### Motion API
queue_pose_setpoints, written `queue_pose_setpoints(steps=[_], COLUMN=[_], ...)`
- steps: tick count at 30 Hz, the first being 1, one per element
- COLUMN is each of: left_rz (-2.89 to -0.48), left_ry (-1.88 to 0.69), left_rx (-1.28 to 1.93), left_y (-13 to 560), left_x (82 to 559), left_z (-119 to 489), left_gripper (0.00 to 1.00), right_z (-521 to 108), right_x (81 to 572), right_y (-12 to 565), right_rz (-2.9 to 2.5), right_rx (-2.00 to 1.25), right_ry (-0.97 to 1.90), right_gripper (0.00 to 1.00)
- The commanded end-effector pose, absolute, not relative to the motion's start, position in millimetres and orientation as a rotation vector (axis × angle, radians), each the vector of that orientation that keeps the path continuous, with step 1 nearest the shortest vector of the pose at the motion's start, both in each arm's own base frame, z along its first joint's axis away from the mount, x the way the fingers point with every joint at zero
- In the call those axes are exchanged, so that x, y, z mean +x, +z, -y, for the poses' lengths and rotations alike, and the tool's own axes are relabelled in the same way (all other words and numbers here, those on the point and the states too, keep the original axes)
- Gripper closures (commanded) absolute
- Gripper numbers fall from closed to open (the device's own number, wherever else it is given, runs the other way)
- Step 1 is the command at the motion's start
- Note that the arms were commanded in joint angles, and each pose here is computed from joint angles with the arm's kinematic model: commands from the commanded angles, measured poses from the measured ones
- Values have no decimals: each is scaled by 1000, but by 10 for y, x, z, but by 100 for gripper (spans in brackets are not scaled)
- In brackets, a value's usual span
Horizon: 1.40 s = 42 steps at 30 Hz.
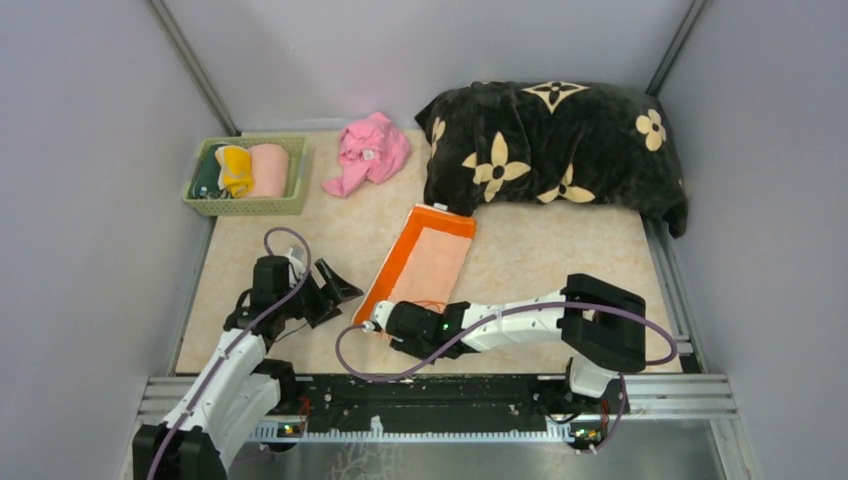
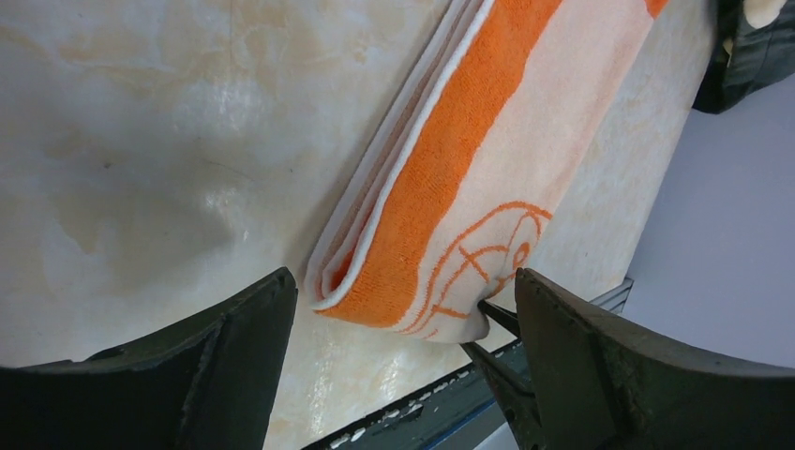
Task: Roll the towels
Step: Roll the towel at the center of the board.
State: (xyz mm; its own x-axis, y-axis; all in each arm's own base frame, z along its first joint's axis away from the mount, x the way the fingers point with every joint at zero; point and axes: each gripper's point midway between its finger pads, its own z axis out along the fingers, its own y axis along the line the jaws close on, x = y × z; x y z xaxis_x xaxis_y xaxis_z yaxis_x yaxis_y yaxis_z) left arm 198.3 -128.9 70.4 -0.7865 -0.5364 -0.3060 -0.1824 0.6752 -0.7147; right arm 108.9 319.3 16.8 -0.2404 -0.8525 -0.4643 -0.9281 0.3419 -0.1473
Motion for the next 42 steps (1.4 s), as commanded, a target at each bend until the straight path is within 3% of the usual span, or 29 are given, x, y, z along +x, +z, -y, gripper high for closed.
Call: queue_pose_setpoints(steps=[1, 5, 6, 15, 26, 33, 37, 42], left_rz=[-2431, -2444, -2442, -2438, -2439, -2419, -2398, -2400], left_ry=[-974, -962, -964, -1054, -1063, -943, -859, -740], left_rx=[-594, -658, -673, -797, -856, -904, -898, -869], left_y=[670, 655, 660, 675, 598, 433, 395, 385], left_x=[1853, 1777, 1761, 1574, 1625, 1745, 1829, 1865], left_z=[1359, 1357, 1357, 1483, 1726, 1644, 1559, 1429], left_gripper=[9, 9, 9, 11, 18, 39, 63, 77], right_z=[-3150, -3312, -3336, -3588, -3634, -3661, -3662, -3679], right_x=[1042, 1002, 1001, 1047, 1082, 1035, 1007, 960], right_y=[-30, 103, 117, 579, 568, 570, 562, 618], right_rz=[-2172, -2200, -2220, -2301, -2336, -2335, -2339, -2333], right_rx=[-1589, -1518, -1487, -1103, -988, -963, -959, -963], right_ry=[196, 337, 369, 765, 801, 859, 880, 925], right_gripper=[72, 98, 100, 100, 100, 100, 100, 100])
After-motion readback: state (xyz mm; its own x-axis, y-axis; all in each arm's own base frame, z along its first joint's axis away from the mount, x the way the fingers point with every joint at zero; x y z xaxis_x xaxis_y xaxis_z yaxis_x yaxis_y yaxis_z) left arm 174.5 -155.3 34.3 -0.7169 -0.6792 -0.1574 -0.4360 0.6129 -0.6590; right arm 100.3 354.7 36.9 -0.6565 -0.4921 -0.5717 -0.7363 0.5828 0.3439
